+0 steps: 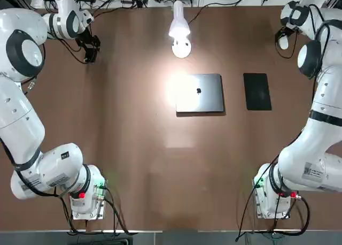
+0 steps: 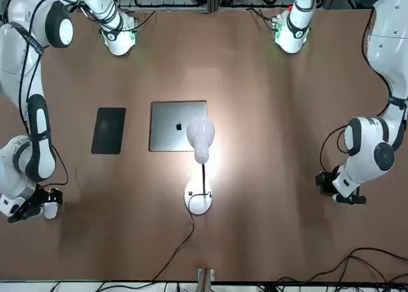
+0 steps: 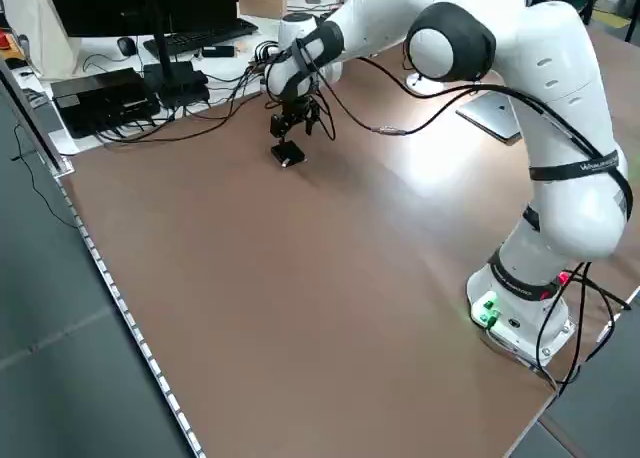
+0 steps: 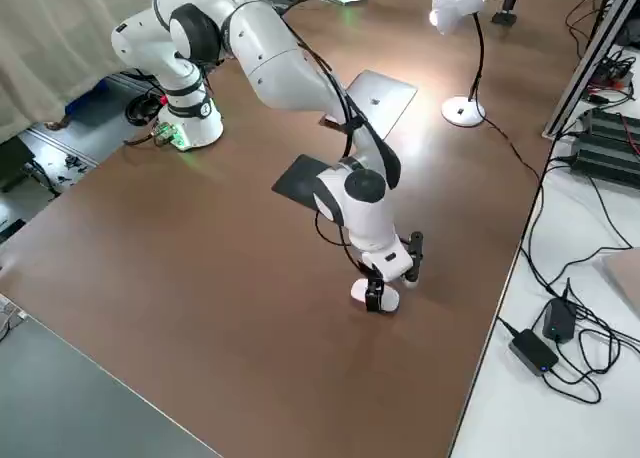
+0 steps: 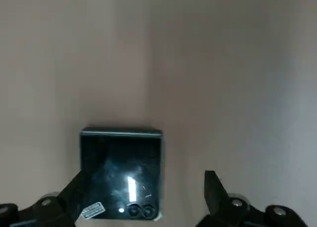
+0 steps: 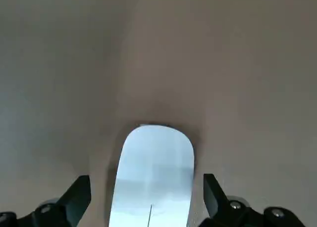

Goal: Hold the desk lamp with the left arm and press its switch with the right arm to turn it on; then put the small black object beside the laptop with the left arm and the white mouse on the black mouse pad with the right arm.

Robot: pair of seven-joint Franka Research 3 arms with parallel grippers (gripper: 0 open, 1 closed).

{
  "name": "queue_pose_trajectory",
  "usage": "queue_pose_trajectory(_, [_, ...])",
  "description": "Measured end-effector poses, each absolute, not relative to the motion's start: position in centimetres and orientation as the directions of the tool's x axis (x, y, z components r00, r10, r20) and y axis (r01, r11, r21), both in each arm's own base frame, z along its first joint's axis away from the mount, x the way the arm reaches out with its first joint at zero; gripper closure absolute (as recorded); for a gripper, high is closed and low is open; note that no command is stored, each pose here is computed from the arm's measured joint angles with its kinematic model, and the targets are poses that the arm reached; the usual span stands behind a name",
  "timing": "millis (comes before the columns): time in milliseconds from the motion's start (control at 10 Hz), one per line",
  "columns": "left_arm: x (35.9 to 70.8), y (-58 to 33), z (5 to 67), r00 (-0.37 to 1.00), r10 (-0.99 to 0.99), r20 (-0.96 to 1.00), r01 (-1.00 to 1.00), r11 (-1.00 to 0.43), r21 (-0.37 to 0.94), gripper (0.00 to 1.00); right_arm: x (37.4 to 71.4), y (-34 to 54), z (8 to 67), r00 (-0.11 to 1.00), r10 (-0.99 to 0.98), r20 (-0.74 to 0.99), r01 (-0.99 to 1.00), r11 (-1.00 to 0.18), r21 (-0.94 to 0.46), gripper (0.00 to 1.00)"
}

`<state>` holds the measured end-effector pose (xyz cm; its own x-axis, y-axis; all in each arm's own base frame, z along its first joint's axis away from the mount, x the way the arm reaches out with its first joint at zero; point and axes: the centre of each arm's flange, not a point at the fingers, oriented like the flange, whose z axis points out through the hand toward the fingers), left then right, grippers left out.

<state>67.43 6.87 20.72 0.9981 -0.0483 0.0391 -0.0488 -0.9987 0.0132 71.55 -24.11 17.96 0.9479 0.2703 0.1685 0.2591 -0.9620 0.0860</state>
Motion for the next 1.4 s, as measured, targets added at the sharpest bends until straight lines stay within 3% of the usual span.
queue_pose_trajectory(300, [67.3, 7.9, 20.4, 0.999, -0.037, 0.036, -0.037, -0.999, 0.002, 0.0, 71.4, -24.2, 17.5, 0.949, 0.268, 0.164, 0.258, -0.963, 0.084, 0.07])
queue_pose_trajectory(600, [67.2, 8.5, 18.8, 0.999, -0.027, 0.04, -0.028, -1.0, 0.003, 0.0, 71.6, -23.8, 17.5, 0.947, 0.275, 0.165, 0.264, -0.961, 0.083, 0.38])
queue_pose_trajectory(1100, [67.0, 8.8, 17.8, 0.999, -0.021, 0.032, -0.021, -1.0, 0.001, 0.0, 72.2, -18.4, 19.5, 0.958, 0.258, 0.126, 0.258, -0.966, 0.016, 0.38])
queue_pose_trajectory(1400, [67.1, 8.6, 17.3, 0.999, -0.022, 0.042, -0.022, -1.0, 0.004, 0.05, 67.8, -10.1, 23.8, 0.983, 0.169, 0.071, 0.173, -0.983, -0.058, 0.38])
